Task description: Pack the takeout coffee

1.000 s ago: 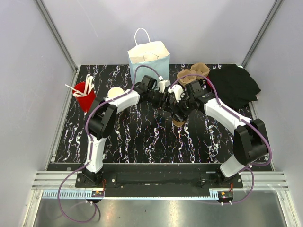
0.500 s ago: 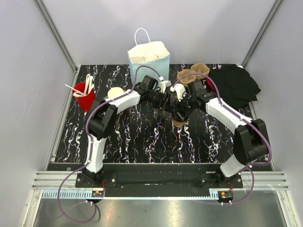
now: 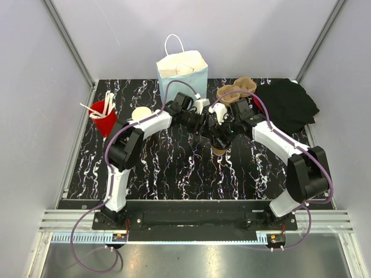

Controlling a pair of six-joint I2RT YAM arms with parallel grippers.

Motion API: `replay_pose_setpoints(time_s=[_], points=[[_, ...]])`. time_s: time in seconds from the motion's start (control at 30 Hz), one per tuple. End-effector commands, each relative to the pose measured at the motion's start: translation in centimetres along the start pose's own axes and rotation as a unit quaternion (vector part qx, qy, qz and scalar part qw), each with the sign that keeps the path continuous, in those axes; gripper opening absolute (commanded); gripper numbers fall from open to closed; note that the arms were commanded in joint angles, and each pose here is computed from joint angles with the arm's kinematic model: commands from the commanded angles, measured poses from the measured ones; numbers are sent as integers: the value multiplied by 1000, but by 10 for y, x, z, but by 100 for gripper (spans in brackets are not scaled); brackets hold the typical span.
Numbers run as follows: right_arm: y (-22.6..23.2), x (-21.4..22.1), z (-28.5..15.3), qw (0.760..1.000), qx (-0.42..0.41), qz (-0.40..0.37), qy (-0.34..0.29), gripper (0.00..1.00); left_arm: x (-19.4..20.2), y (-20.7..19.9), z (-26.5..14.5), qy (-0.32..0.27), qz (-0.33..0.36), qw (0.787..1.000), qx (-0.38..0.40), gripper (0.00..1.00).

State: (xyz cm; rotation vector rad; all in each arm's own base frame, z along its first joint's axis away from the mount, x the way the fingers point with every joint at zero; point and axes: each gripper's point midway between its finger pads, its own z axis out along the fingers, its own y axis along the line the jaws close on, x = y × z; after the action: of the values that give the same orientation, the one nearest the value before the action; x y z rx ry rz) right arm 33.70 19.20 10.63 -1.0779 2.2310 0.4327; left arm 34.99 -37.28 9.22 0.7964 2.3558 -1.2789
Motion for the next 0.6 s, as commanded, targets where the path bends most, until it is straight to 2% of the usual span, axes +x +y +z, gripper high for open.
replay_pose_setpoints(time_s=[0.0, 0.3, 0.57], points=[[15, 47, 12, 997, -26, 12, 68, 80, 14, 7, 11, 17, 17, 999, -32, 67], [13, 61, 21, 995, -12, 3, 95, 79, 31, 13, 19, 36, 15, 998, -43, 66], [13, 68, 22, 994, -8, 2, 107, 80, 58, 26, 31, 78, 17, 995, -65, 65]])
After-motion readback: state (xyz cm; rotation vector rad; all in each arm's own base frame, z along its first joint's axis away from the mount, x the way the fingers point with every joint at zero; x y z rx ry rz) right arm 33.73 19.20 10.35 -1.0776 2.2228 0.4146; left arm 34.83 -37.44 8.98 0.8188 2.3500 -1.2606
